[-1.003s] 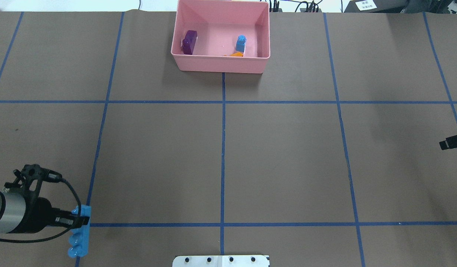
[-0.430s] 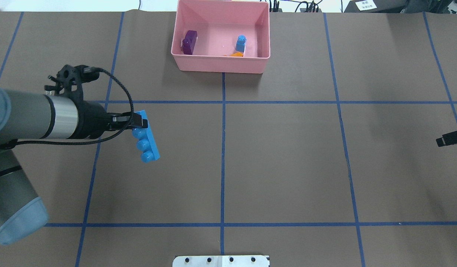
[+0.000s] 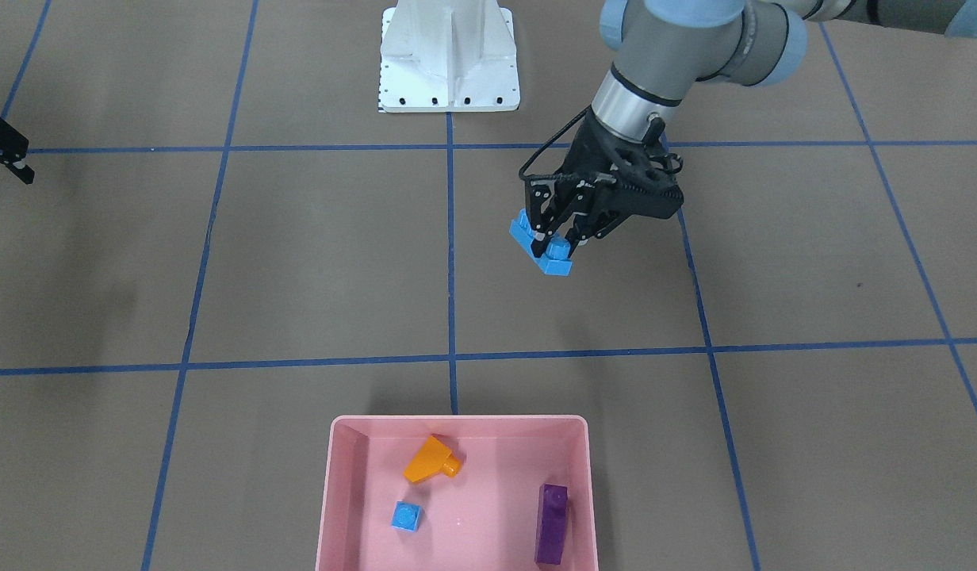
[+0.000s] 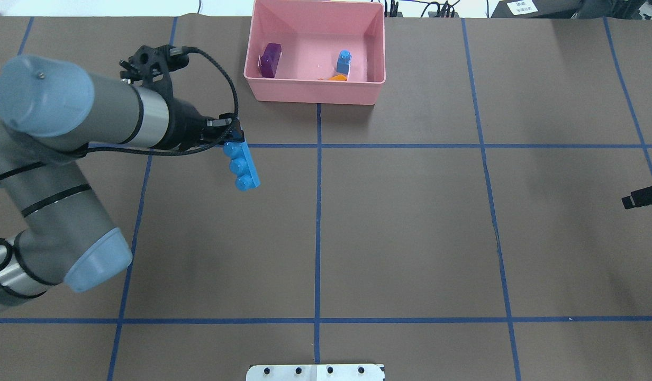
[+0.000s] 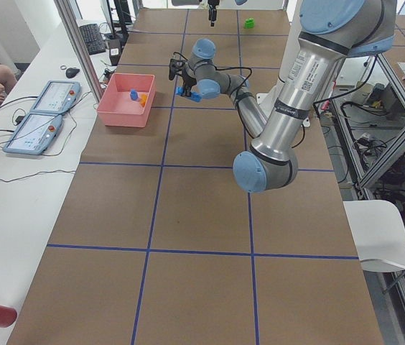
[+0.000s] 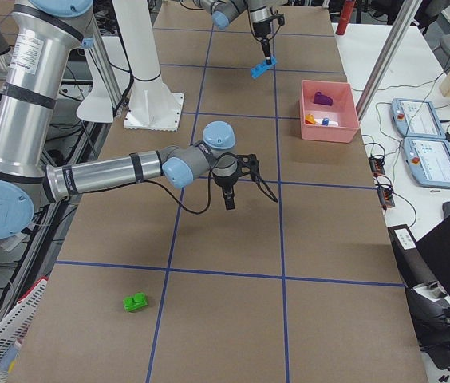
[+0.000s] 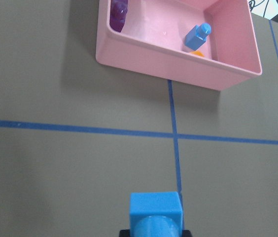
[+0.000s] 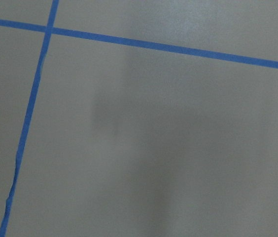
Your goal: Put all blocks into box
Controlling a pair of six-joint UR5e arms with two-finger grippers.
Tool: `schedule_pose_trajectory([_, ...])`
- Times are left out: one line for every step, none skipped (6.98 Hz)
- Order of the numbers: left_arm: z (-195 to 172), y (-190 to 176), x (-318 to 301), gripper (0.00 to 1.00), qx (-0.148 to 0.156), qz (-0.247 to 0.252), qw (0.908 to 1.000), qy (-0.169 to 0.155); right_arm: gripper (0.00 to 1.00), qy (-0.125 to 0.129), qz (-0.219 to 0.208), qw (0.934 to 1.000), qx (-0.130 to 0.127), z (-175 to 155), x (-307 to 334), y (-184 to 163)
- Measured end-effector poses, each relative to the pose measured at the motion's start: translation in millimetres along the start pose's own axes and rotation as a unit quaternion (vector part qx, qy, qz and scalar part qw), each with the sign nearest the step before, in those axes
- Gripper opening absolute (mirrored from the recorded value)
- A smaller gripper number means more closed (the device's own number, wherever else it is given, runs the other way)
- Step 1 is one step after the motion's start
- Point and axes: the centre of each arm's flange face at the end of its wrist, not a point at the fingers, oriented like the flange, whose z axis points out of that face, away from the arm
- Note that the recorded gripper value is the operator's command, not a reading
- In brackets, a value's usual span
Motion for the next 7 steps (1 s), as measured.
schedule_pose_trajectory([15.4,-46.4,25.3,0.0,-0.034,-0.005,0.9993,-0.018,0.99,0.0,0.0,1.0,0.0,0.1,0.1,0.0])
schedule_pose_trajectory([25.5,-90.7,44.7,0.0,-0.063,-0.012,0.9976,-0.029,0.99,0.0,0.0,1.0,0.0,0.1,0.1,0.0])
schedule_pose_trajectory([34.2,-128.8,61.5,0.0,-0.078,-0.024,0.9958,-0.04,0.99,0.0,0.0,1.0,0.0,0.2,0.2,0.0])
schedule_pose_trajectory([40.6,-163.0,76.9,0.0,-0.083,-0.039,0.9942,-0.055,0.99,0.0,0.0,1.0,0.0,0.2,0.2,0.0])
schedule_pose_trajectory([43.7,-193.4,86.4,0.0,-0.082,-0.056,0.9925,-0.071,0.99,0.0,0.0,1.0,0.0,0.2,0.2,0.1])
schedule_pose_trajectory([49.2,-212.7,87.4,0.0,-0.08,-0.067,0.9912,-0.081,0.99,0.0,0.0,1.0,-0.001,0.4,0.9,0.7])
schedule_pose_trajectory([61.6,-227.8,83.2,0.0,-0.075,-0.074,0.9906,-0.087,0.99,0.001,-0.002,1.0,-0.001,0.2,2.9,2.2])
